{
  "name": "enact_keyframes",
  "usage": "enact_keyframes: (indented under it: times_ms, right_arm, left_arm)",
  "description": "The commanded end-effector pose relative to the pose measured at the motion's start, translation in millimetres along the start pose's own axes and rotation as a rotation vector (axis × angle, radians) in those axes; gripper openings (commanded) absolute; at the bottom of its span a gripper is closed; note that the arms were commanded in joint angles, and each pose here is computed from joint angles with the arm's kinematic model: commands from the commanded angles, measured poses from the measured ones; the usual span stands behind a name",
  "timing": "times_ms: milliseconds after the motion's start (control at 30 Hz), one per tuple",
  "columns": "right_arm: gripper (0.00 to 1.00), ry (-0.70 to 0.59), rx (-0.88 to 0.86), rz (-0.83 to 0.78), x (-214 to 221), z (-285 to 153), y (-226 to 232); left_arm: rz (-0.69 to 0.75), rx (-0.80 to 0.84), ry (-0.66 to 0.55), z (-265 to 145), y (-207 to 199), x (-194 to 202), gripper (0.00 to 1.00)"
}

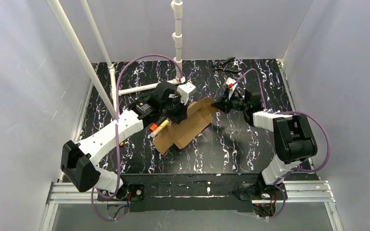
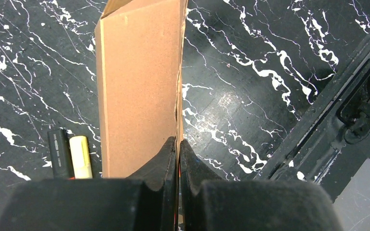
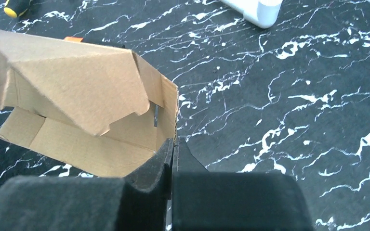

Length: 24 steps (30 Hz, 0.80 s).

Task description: Fold the paper box

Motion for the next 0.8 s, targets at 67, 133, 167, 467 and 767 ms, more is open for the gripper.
enact_keyframes:
  times_ms: [67, 133, 167, 467, 767]
  right_arm:
    - [0.21, 0.041, 0.0, -0.013, -7, 9, -17]
    - [0.29, 0.06, 0.013, 0.005, -2, 10, -19]
    - [0.32, 0.07, 0.023, 0.015, 1, 10, -20]
    - [0.55, 0.206, 0.022, 0.074, 8, -10, -11]
    - [0.86, 0.262, 0.042, 0.112, -4, -64, 24]
  left_arm:
    - [0.0, -0.035, -0.021, -17, 1, -3, 0.0]
    - [-0.016, -0.029, -0.023, -17, 0, -4, 0.0]
    - [-0.029, -0.026, -0.023, -16, -1, -4, 0.0]
    - [-0.109, -0.128, -0.005, -18, 11, 4, 0.0]
    - [-0.176, -0.223, -0.046, -31, 20, 2, 0.0]
Point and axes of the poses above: each gripper's point midway between its finger pads, its own z axis out along the fingers, its own y axis along the line the jaws close on, x = y × z, the point moved 3 cm from there along -z, back along the fingers, and after that the axes turned 10 degrees about z, right-handed, at the moved point
